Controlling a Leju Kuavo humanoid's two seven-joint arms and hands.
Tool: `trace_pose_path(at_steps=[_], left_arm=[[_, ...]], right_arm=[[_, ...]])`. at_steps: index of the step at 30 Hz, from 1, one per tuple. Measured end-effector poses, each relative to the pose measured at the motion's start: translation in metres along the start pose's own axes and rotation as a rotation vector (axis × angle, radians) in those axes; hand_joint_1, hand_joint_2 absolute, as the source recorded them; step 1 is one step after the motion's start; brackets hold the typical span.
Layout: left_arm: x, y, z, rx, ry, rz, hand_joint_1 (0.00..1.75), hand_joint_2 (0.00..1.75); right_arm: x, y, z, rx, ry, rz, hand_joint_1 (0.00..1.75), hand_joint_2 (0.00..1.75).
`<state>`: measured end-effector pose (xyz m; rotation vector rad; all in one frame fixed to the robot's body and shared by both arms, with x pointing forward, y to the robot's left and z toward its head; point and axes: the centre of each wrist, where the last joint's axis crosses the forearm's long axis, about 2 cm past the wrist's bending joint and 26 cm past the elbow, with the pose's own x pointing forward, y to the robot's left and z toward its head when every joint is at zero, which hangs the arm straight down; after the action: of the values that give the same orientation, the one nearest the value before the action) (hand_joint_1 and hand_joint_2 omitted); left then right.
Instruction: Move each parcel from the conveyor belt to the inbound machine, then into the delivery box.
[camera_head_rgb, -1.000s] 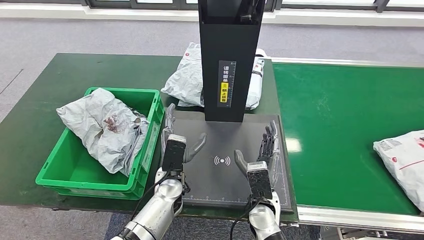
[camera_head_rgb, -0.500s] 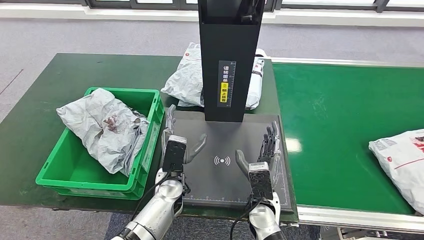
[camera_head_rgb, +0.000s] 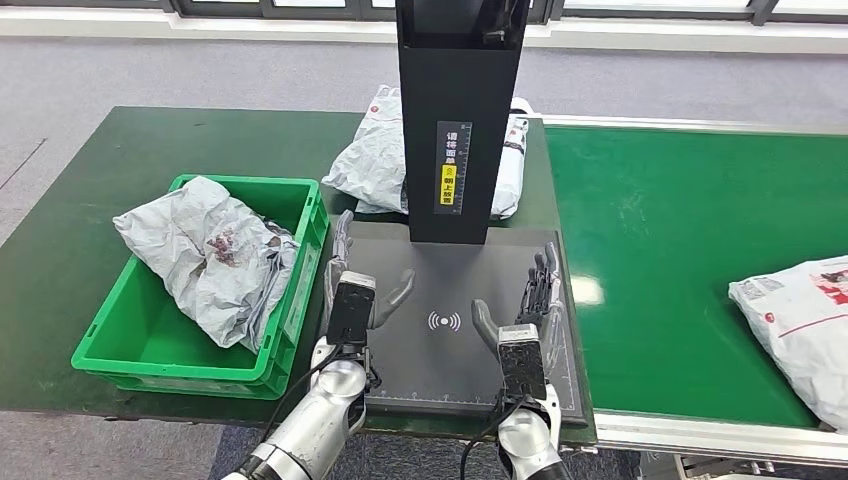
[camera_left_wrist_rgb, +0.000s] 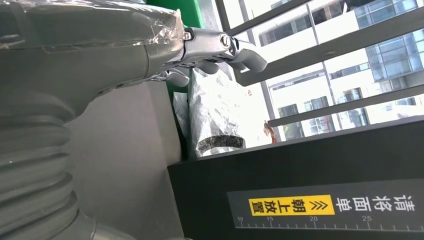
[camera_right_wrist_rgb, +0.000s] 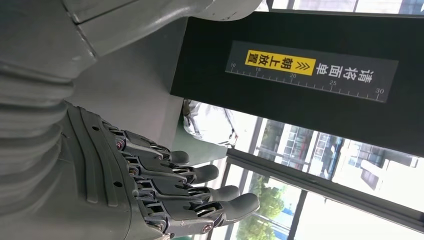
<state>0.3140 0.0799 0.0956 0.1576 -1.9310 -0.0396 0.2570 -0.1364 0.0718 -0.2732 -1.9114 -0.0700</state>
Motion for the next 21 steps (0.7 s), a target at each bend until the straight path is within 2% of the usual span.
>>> trace_pose_path(at_steps=[14, 21], left_arm=[[-0.003, 0.0, 0.002, -0.007, 0.01, -0.01, 0.0, 1.75], [-0.002, 0.0, 0.002, -0.014, 0.001, -0.018, 0.0, 1.75]], right_arm=[[-0.003, -0.004, 0.0, -0.022, 0.013, 0.04, 0.0, 1.75], [-0.008, -0.015, -0.01, -0.012, -0.009, 0.207, 0.0, 1.75]])
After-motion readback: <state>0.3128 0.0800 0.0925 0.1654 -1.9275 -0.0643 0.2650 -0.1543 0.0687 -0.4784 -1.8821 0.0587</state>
